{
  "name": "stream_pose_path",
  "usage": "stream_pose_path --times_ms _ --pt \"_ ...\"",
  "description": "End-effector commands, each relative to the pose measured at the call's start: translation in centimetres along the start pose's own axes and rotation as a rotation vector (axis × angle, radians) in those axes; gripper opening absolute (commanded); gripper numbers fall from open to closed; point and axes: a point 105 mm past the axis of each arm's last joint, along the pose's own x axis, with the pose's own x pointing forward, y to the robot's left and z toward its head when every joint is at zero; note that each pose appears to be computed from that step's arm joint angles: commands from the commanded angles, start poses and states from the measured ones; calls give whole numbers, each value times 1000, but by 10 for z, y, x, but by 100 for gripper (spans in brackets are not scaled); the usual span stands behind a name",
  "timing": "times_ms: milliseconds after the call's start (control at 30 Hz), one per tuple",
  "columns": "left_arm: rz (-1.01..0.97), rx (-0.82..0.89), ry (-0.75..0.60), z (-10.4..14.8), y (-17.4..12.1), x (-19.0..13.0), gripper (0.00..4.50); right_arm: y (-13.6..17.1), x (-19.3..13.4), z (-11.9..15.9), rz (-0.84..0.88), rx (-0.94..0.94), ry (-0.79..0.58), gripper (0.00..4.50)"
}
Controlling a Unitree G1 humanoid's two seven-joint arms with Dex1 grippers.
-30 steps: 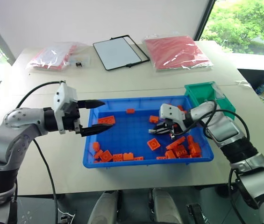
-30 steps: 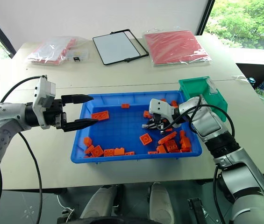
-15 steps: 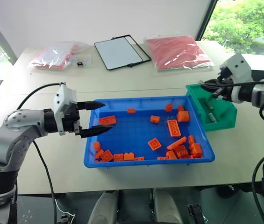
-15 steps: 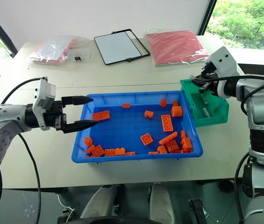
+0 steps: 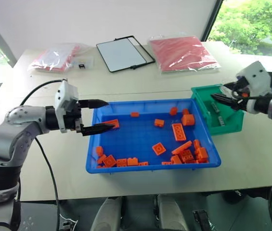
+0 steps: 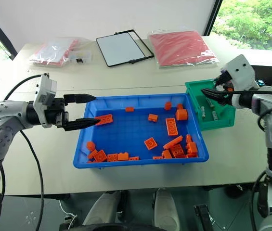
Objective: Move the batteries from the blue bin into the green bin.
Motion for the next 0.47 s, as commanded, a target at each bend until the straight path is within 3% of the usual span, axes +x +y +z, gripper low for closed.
stream_pose_path --times_ms 33,233,467 --pt "32 22 -33 18 4 -16 450 30 -44 6 188 4 -38 297" --pt "35 1 4 13 3 -33 450 39 -90 -41 199 100 57 297" --pt "15 1 29 9 -1 -37 450 40 -94 -49 190 100 37 297"
